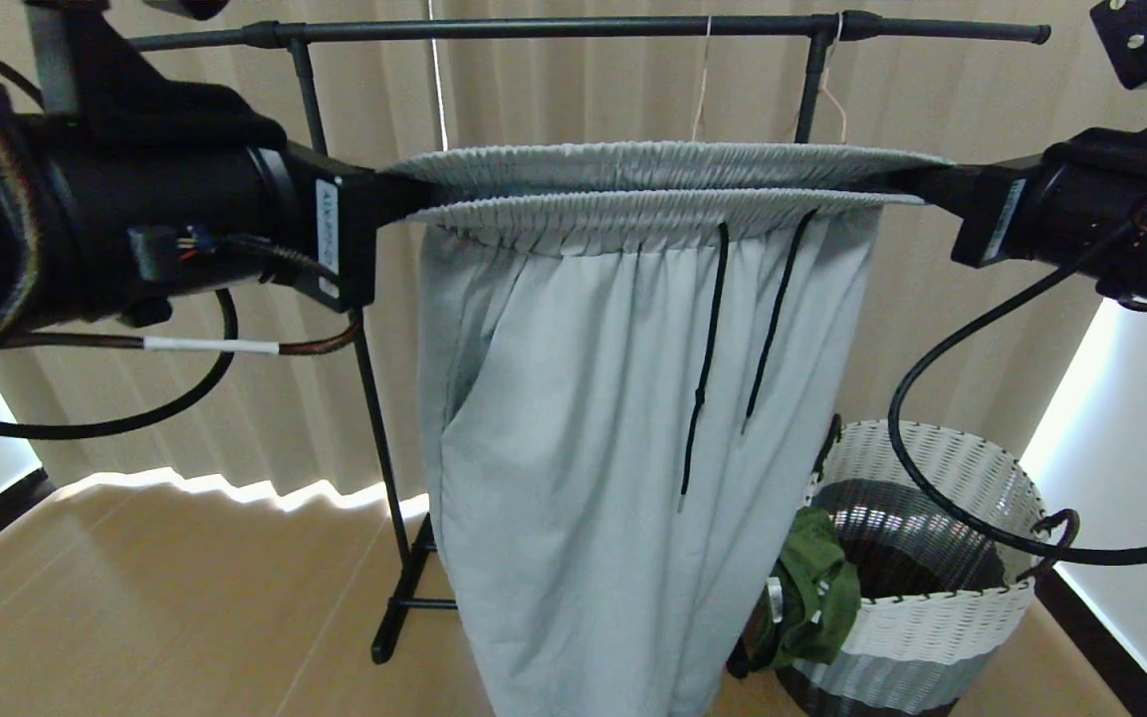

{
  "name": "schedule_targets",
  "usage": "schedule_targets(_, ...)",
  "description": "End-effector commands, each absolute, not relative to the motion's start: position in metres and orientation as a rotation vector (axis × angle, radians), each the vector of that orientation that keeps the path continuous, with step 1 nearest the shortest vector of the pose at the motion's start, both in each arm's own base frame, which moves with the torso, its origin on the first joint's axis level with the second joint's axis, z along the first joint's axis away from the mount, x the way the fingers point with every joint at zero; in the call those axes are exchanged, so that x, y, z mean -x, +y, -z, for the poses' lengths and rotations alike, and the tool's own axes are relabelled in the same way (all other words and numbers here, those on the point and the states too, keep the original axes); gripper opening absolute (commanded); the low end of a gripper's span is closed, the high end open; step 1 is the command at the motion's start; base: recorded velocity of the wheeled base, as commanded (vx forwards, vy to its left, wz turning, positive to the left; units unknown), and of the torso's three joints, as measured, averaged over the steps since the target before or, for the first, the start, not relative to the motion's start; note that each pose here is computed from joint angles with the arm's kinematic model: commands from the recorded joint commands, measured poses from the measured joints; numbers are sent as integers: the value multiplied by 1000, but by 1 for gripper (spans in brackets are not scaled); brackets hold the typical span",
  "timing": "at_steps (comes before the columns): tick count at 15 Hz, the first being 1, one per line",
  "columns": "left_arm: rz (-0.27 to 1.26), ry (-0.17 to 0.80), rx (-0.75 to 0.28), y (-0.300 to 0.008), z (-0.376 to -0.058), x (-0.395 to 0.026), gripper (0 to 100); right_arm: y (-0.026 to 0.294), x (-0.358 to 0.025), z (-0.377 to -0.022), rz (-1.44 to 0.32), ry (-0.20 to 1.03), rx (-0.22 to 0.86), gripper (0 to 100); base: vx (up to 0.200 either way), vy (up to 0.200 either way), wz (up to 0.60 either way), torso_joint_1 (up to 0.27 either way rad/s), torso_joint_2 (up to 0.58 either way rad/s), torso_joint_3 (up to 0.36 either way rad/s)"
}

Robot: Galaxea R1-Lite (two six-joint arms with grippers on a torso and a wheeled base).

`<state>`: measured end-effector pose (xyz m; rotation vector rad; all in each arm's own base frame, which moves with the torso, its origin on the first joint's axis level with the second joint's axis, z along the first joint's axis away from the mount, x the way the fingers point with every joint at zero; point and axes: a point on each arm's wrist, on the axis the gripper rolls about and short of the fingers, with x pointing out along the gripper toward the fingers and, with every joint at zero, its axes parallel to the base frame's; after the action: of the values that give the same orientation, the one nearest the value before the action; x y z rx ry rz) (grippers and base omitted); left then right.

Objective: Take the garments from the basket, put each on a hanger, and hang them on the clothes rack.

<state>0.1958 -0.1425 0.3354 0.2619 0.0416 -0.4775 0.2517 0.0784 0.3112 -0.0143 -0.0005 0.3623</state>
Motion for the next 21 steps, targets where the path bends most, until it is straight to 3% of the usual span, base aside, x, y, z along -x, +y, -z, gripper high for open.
schedule_targets(1,405,27,-252,-164,-333,-229,0,67,-215,-322,-354,6,16,0,0,0,0,0,0,0)
schedule_targets(4,345,13,-246,-173,-331,-243,0,63,-199,-305,-359,98,27,0,0,0,0,0,0,0)
schedule_targets(21,362,60,-286,-166,-315,-229,0,64,-202,-303,-361,106,27,0,0,0,0,0,0,0)
